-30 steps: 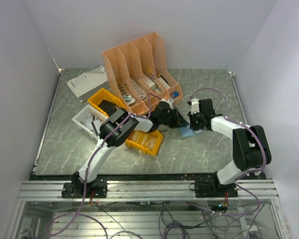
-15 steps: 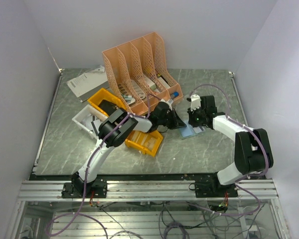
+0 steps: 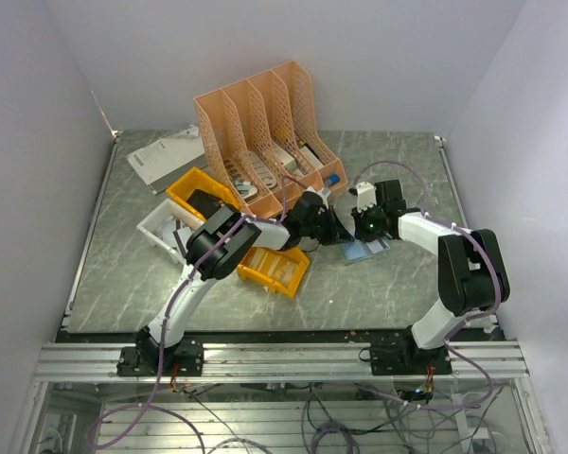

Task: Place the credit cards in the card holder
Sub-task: Insert the credit card into the card holder.

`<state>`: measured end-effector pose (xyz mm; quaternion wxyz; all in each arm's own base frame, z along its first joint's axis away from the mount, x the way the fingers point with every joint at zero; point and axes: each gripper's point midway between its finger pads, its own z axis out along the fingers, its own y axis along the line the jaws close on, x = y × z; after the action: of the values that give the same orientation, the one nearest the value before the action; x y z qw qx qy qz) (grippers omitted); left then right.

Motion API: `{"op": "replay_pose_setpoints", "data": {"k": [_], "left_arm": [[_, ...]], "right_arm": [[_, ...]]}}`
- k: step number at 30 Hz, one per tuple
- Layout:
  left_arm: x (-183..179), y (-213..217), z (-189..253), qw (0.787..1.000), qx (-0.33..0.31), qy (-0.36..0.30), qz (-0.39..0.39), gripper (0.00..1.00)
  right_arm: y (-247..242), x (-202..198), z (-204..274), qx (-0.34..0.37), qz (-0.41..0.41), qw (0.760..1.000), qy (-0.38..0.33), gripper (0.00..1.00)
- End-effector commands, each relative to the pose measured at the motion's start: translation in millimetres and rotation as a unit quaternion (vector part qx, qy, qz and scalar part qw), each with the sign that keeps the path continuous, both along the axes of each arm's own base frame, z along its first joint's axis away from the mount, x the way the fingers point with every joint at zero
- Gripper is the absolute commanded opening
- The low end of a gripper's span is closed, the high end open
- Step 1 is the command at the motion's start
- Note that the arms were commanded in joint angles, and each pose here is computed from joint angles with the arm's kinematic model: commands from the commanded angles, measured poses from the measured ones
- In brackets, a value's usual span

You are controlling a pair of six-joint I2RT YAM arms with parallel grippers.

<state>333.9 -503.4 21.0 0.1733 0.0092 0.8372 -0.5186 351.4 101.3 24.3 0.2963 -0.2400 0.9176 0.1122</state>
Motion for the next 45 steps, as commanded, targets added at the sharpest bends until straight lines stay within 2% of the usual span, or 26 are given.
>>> {"op": "replay_pose_setpoints", "data": {"k": [1,10,19,23,27,30,37,45], "left_arm": [[-6.6,19.7,-40.6,0.997,0.071,0.026,0.006,0.07],[-7.3,21.2,-43.9,0.997,0.077,0.027,0.005,0.07],[-7.3,20.7,-46.1,0.997,0.078,0.029,0.004,0.07],[-7.0,19.1,-45.2,0.997,0.075,0.028,0.002,0.07],[-6.3,17.6,-42.8,0.997,0.073,0.026,0.0,0.07],[-6.0,17.0,-42.1,0.997,0.073,0.025,-0.001,0.07],[-6.7,17.9,-40.2,0.997,0.074,0.024,-0.003,0.07],[-7.1,17.9,-42.9,0.997,0.076,0.026,-0.004,0.07]], "right_arm": [[-6.5,3.3,-5.8,-0.028,-0.005,1.0,0.004,0.0],[-31.9,17.7,3.2,-0.086,-0.061,0.993,-0.042,0.0],[-30.8,20.1,12.2,-0.101,-0.053,0.991,-0.068,0.0],[-25.5,18.8,11.3,-0.091,-0.043,0.993,-0.063,0.0],[0.2,9.9,22.3,-0.035,0.017,0.997,-0.061,0.0],[6.5,5.4,18.4,-0.022,0.033,0.998,-0.048,0.0],[-2.8,5.2,-4.5,-0.047,0.01,0.999,-0.015,0.0],[-27.2,13.8,-1.8,-0.101,-0.034,0.994,-0.034,0.0]]}}
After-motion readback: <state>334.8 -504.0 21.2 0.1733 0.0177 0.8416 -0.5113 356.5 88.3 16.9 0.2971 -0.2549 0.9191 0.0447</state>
